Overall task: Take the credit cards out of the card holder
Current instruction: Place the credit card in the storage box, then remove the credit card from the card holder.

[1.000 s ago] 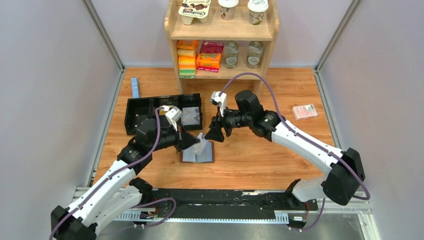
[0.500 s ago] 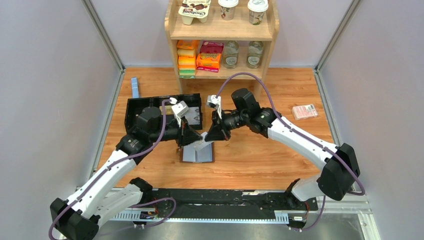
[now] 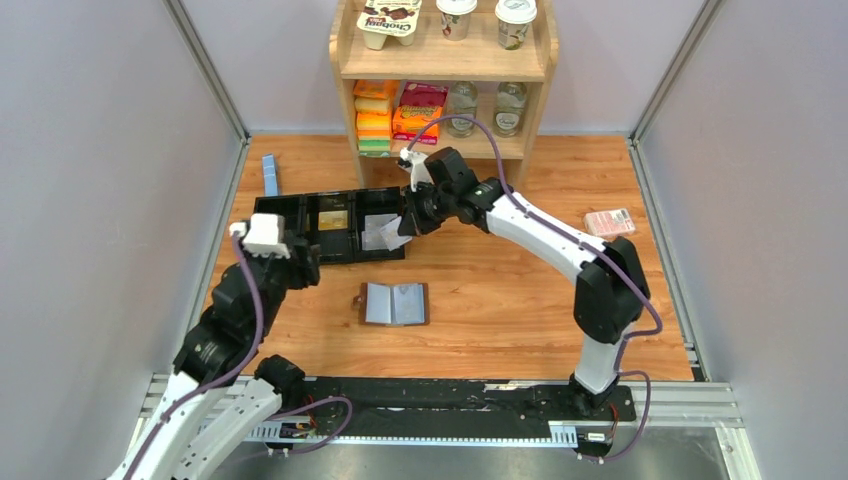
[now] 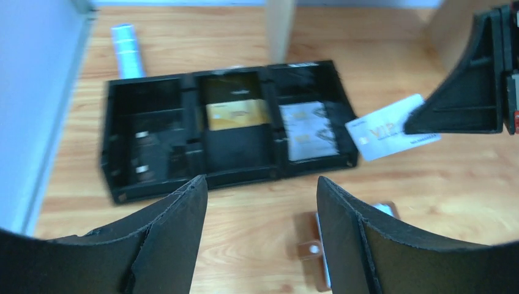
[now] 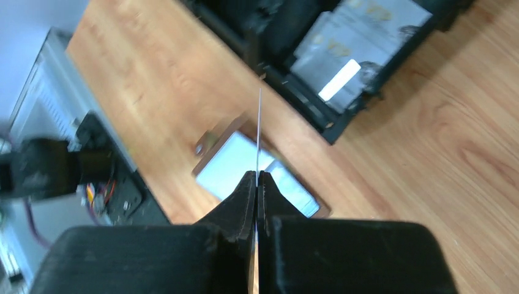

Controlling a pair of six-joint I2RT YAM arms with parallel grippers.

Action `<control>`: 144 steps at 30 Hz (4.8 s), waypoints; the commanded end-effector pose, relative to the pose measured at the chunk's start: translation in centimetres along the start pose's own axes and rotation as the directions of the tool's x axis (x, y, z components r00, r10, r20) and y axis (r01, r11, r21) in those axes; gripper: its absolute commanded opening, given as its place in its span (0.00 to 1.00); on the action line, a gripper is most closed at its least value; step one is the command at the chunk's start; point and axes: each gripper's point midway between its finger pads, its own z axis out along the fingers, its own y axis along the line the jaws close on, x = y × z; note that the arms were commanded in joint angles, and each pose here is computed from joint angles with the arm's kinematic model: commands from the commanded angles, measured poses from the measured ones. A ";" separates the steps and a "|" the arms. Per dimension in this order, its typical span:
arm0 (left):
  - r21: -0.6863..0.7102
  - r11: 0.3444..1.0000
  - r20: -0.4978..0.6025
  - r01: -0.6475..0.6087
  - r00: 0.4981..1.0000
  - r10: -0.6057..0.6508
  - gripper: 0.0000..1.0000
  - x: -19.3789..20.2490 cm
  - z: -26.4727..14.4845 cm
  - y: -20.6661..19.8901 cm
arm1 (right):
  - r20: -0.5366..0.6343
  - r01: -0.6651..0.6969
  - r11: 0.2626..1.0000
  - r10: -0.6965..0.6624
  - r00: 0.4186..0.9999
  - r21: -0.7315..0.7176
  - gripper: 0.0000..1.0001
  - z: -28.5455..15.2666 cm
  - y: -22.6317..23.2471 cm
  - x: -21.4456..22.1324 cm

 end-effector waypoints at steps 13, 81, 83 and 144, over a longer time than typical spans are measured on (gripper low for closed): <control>-0.290 0.956 0.043 0.040 0.999 -0.029 0.73 2.2 -3.3 6.4 | 0.058 -0.312 0.917 0.307 0.950 0.247 0.02 10.8 -5.0 -2.2; -0.196 0.935 -0.695 0.295 0.631 -0.345 0.25 24.1 3.6 -5.1 | -0.042 -0.121 0.854 0.165 0.985 0.507 0.63 4.8 -1.9 12.4; -0.188 0.937 -0.686 0.294 0.644 -0.340 0.27 23.2 3.4 -5.0 | -0.037 -0.122 0.851 0.164 0.986 0.511 0.63 4.7 -1.9 12.2; -0.135 0.937 -0.772 0.323 0.558 -0.304 0.17 26.1 5.1 -7.3 | -0.107 -0.146 0.901 0.205 0.973 0.408 0.53 6.9 -1.6 14.2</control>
